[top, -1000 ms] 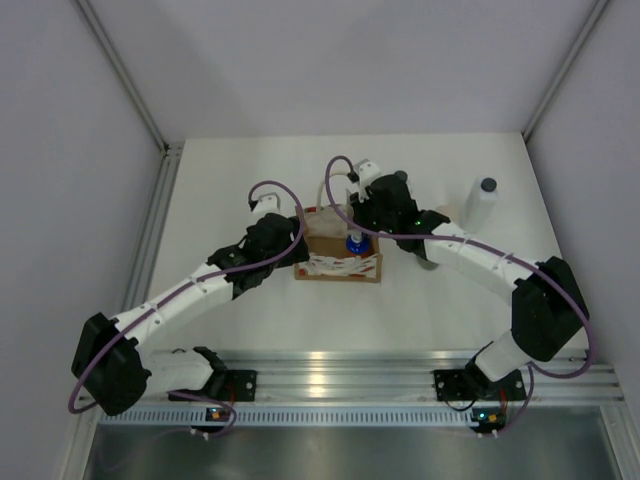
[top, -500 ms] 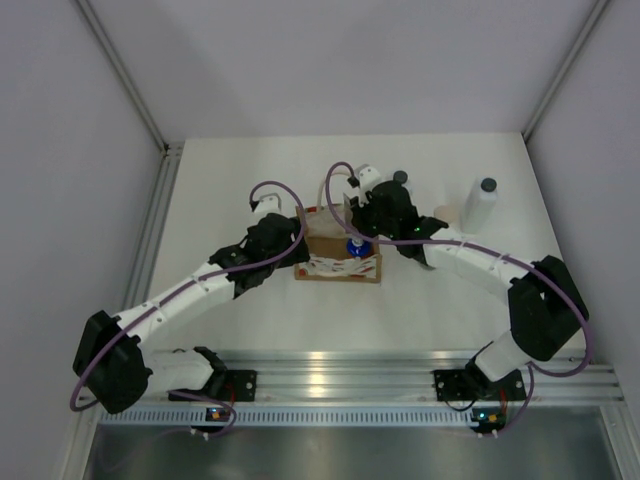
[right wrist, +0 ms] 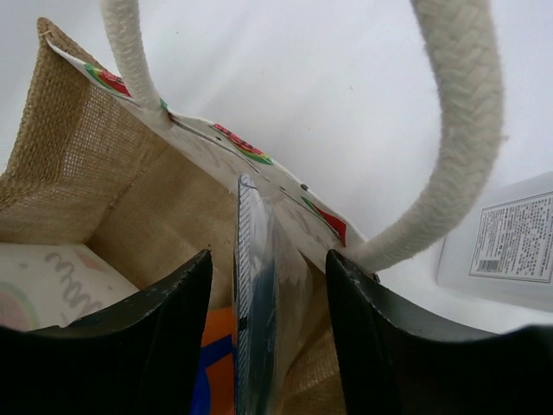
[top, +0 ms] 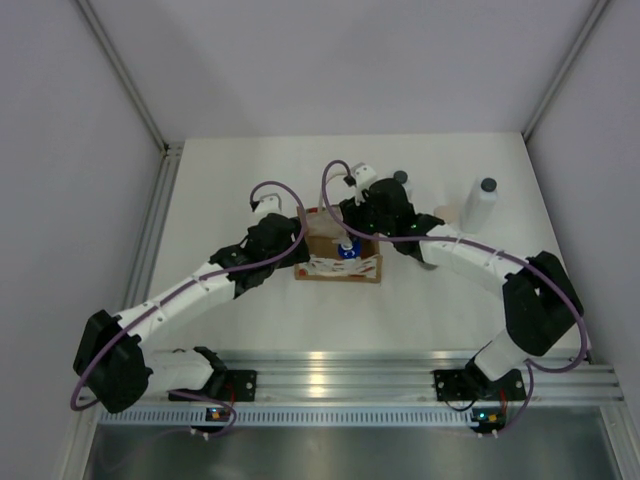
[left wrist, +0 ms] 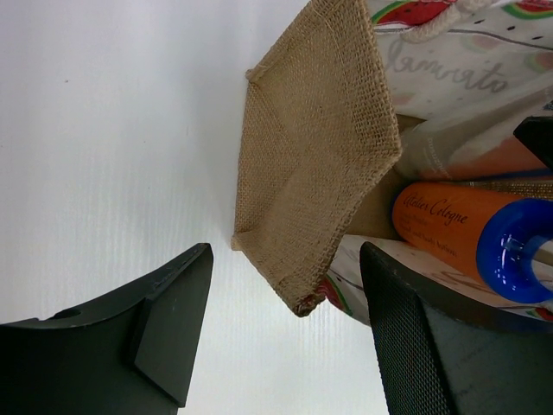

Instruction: Take the personal care products out of the canvas bag

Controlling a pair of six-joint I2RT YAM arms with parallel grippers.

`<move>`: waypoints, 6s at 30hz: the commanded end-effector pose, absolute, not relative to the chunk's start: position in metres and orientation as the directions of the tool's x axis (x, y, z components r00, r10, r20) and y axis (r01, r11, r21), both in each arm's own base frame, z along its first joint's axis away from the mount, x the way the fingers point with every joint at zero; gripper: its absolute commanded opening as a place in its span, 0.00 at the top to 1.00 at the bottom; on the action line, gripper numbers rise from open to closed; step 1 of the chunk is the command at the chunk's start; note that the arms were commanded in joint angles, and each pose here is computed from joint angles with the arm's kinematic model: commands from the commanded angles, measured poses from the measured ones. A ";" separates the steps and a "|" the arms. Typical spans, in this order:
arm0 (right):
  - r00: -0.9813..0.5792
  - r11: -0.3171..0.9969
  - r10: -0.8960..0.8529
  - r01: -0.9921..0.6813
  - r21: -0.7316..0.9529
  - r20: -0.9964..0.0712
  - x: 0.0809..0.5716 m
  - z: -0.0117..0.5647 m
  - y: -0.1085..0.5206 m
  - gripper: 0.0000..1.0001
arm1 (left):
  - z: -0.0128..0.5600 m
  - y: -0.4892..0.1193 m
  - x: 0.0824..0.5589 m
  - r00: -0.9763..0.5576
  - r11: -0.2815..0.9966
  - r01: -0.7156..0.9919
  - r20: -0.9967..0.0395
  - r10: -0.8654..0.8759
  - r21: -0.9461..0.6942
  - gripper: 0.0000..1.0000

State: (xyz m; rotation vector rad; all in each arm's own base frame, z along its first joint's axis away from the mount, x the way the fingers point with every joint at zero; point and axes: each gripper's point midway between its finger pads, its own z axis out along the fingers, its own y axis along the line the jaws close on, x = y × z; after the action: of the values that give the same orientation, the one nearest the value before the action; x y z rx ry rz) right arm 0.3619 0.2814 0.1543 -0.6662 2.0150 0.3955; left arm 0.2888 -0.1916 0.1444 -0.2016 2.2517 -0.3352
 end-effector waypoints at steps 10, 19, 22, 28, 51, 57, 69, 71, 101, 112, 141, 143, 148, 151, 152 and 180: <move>-0.453 0.809 -0.334 -0.588 -0.004 -0.826 0.384 0.138 0.289 0.51 | 0.156 -0.193 0.296 -0.616 0.948 -0.028 -0.742 -0.265 -0.316 0.27; -0.432 0.820 -0.291 -0.572 0.009 -0.854 0.381 0.144 0.286 1.00 | 0.155 -0.193 0.295 -0.618 0.949 -0.030 -0.740 -0.265 -0.315 0.27; -0.379 0.824 -0.216 -0.565 0.040 -0.900 0.378 0.162 0.285 1.00 | 0.156 -0.192 0.295 -0.615 0.948 -0.032 -0.741 -0.268 -0.316 0.26; -0.208 0.834 -0.032 -0.545 0.089 -0.978 0.373 0.223 0.278 1.00 | 0.158 -0.190 0.296 -0.604 0.946 -0.049 -0.745 -0.283 -0.320 0.27; 0.062 0.878 0.063 -0.478 0.026 -0.996 0.330 0.406 0.219 1.00 | 0.148 -0.193 0.300 -0.619 0.945 -0.078 -0.728 -0.295 -0.317 0.27; 0.102 0.950 -0.008 -0.309 -0.040 -0.995 0.333 0.433 0.173 1.00 | 0.148 -0.192 0.298 -0.617 0.945 -0.078 -0.729 -0.297 -0.319 0.27; 0.012 0.995 -0.023 0.097 -0.022 -1.000 0.368 0.416 0.041 1.00 | 0.150 -0.194 0.298 -0.620 0.942 -0.071 -0.725 -0.300 -0.329 0.27; -0.027 0.991 -0.009 0.131 -0.013 -1.000 0.374 0.396 0.022 1.00 | 0.149 -0.193 0.297 -0.621 0.943 -0.070 -0.725 -0.297 -0.326 0.27; -0.221 0.970 0.151 0.222 0.102 -0.963 0.380 0.197 -0.024 0.48 | 0.152 -0.194 0.296 -0.623 0.946 -0.042 -0.732 -0.276 -0.320 0.26; -0.186 0.976 0.146 0.190 0.110 -0.972 0.360 0.259 -0.016 0.40 | 0.152 -0.196 0.296 -0.627 0.946 -0.035 -0.730 -0.272 -0.322 0.26; -0.612 0.903 -0.197 -0.417 0.101 -0.766 0.274 0.191 0.273 0.53 | 0.154 -0.202 0.295 -0.639 0.936 -0.024 -0.715 -0.284 -0.350 0.26; -0.619 0.911 -0.217 -0.406 0.071 -0.755 0.276 0.186 0.269 0.52 | 0.154 -0.203 0.295 -0.640 0.936 -0.023 -0.714 -0.283 -0.351 0.26; -0.630 0.907 -0.266 -0.421 0.032 -0.730 0.278 0.177 0.269 0.51 | 0.152 -0.204 0.295 -0.646 0.937 -0.025 -0.710 -0.282 -0.350 0.26; -0.649 0.913 -0.283 -0.407 0.008 -0.707 0.277 0.168 0.265 0.50 | 0.153 -0.204 0.295 -0.644 0.936 -0.027 -0.710 -0.285 -0.351 0.26; -0.651 0.915 -0.282 -0.404 0.008 -0.705 0.278 0.168 0.265 0.50 | 0.153 -0.203 0.295 -0.644 0.936 -0.026 -0.711 -0.283 -0.350 0.26; -0.705 0.906 -0.386 -0.410 -0.101 -0.595 0.291 0.114 0.271 0.36 | 0.154 -0.200 0.294 -0.635 0.940 -0.025 -0.721 -0.279 -0.342 0.26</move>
State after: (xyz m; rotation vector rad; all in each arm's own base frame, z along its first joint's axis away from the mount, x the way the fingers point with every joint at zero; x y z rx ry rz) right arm 0.2893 0.2665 0.1136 -0.5452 2.4325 0.0850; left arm 0.2876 -0.1989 0.1371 -0.2012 2.2869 -0.3597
